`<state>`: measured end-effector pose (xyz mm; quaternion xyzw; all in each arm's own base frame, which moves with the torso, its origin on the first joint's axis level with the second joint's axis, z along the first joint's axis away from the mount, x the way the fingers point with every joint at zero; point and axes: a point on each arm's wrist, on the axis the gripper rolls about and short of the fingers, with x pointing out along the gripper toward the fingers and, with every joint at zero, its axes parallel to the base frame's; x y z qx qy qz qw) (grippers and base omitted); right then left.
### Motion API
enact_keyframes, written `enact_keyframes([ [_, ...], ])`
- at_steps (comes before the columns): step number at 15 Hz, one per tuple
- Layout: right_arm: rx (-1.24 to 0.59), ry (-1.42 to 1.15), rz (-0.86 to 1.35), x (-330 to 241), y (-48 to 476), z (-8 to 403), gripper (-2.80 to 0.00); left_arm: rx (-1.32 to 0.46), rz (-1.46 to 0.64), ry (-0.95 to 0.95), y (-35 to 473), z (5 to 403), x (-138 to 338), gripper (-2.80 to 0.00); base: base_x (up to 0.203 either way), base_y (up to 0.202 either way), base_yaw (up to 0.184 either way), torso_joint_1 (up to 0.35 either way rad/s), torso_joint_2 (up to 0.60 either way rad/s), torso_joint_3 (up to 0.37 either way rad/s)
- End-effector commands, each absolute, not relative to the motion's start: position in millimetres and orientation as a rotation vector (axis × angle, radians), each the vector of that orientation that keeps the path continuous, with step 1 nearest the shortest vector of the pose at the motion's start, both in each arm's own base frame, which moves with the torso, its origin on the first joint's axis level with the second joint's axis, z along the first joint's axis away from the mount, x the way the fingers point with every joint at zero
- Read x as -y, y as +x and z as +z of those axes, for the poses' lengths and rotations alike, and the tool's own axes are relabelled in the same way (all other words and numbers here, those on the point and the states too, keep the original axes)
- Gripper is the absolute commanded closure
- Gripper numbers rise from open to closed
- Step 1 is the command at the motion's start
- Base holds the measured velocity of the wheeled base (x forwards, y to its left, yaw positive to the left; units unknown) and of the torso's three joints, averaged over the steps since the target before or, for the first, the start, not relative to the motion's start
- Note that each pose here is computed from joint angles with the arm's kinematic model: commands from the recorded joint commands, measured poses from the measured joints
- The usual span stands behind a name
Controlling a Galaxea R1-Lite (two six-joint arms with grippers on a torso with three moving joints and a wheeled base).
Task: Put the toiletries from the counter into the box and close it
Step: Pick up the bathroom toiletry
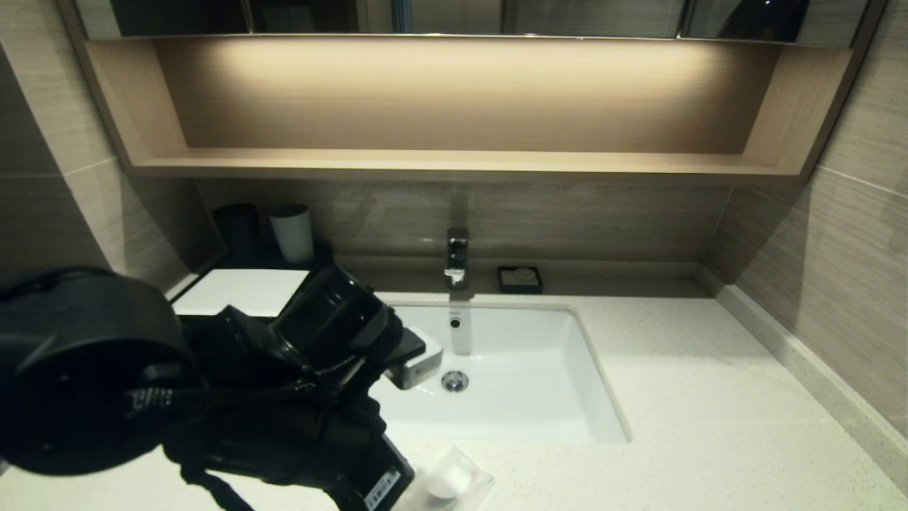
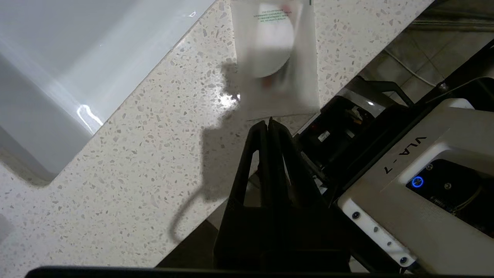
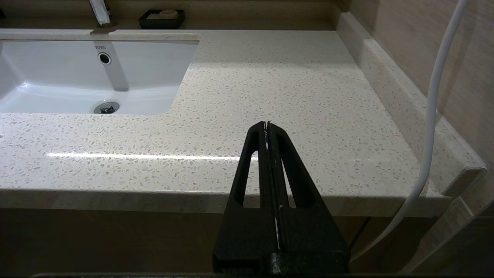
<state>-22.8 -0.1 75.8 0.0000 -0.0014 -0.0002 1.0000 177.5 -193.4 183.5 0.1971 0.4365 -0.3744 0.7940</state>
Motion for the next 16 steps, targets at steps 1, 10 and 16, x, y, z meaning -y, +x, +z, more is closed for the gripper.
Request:
enact_keyframes([
  [1, 0.002, 0.000, 0.000, 0, -23, 75, 0.00, -0.967, -0.819, 0.451, 179, 174, 202, 0.00, 0.000, 0.000, 0.000, 0.000, 0.00, 0.000],
  [10, 0.002, 0.000, 0.000, 0, -23, 75, 0.00, -0.973, -0.853, 0.517, 183, 159, 212, 0.00, 0.000, 0.000, 0.000, 0.000, 0.00, 0.000],
  [16, 0.002, 0.000, 0.000, 0, -23, 75, 0.00, -0.971, -0.886, 0.574, 187, 152, 221, -2.80, 0.000, 0.000, 0.000, 0.000, 0.00, 0.000],
])
